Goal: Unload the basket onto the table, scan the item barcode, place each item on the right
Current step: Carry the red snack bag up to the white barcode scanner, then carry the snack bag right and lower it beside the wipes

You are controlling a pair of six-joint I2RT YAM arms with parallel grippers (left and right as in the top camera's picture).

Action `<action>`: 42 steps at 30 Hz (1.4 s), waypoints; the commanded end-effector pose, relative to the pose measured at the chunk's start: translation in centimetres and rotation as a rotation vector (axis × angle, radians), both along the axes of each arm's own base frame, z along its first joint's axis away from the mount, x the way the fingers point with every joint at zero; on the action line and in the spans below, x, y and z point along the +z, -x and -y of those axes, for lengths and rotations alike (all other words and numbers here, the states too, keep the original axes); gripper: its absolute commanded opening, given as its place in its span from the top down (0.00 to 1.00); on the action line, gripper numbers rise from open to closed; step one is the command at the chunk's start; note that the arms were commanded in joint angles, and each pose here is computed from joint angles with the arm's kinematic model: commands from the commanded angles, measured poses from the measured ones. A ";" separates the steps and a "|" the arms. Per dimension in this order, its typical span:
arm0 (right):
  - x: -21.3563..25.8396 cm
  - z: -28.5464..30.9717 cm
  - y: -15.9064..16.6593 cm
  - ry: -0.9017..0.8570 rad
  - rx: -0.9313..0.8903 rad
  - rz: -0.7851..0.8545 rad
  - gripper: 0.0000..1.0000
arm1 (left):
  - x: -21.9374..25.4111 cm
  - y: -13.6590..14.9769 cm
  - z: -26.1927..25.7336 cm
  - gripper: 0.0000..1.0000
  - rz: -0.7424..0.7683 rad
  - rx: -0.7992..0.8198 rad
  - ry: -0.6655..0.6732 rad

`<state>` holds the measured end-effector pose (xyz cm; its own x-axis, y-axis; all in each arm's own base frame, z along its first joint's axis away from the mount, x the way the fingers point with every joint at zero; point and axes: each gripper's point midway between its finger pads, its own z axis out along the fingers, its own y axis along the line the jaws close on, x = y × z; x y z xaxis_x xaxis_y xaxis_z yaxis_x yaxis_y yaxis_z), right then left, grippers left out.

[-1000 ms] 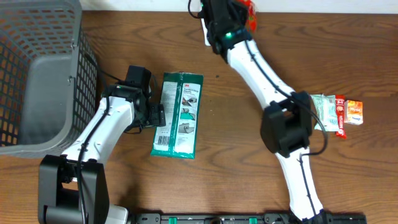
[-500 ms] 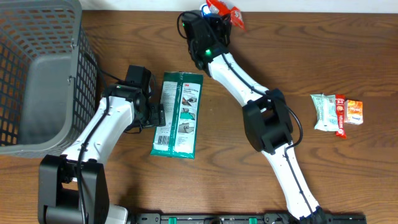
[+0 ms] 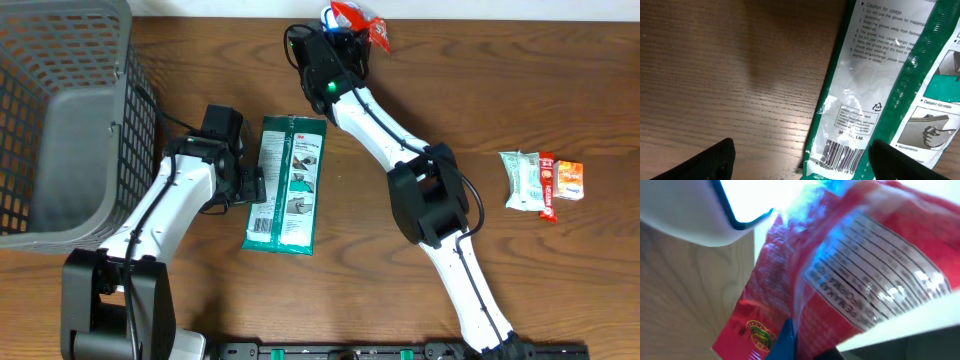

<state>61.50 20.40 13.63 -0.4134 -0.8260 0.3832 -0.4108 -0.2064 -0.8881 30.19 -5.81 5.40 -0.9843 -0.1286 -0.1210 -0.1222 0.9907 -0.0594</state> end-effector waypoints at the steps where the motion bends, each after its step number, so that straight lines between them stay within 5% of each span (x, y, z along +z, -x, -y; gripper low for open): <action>1: 1.5 0.1 -0.1 -0.033 -0.037 0.074 0.99 | 0.1 -0.1 -0.1 0.14 0.004 0.004 -0.008; 7: 6.6 0.7 0.9 -0.211 -0.090 0.215 0.99 | 0.1 -0.1 -0.1 0.14 0.004 0.004 -0.007; 13: 11.9 2.0 5.7 -0.414 -0.161 0.232 0.99 | 0.1 -0.1 -0.1 0.14 0.004 0.004 -0.007; 26: 12.5 4.0 20.3 -1.262 -0.479 -0.272 0.99 | 0.1 -0.1 -0.1 0.14 0.004 0.004 -0.008; 30: 11.4 5.9 22.9 -1.310 -0.609 -0.419 0.99 | 0.1 -0.1 -0.1 0.14 0.004 0.004 -0.007; 42: 6.0 13.7 25.8 -1.248 -0.963 -0.524 0.99 | 0.1 -0.1 -0.1 0.14 0.004 0.004 -0.007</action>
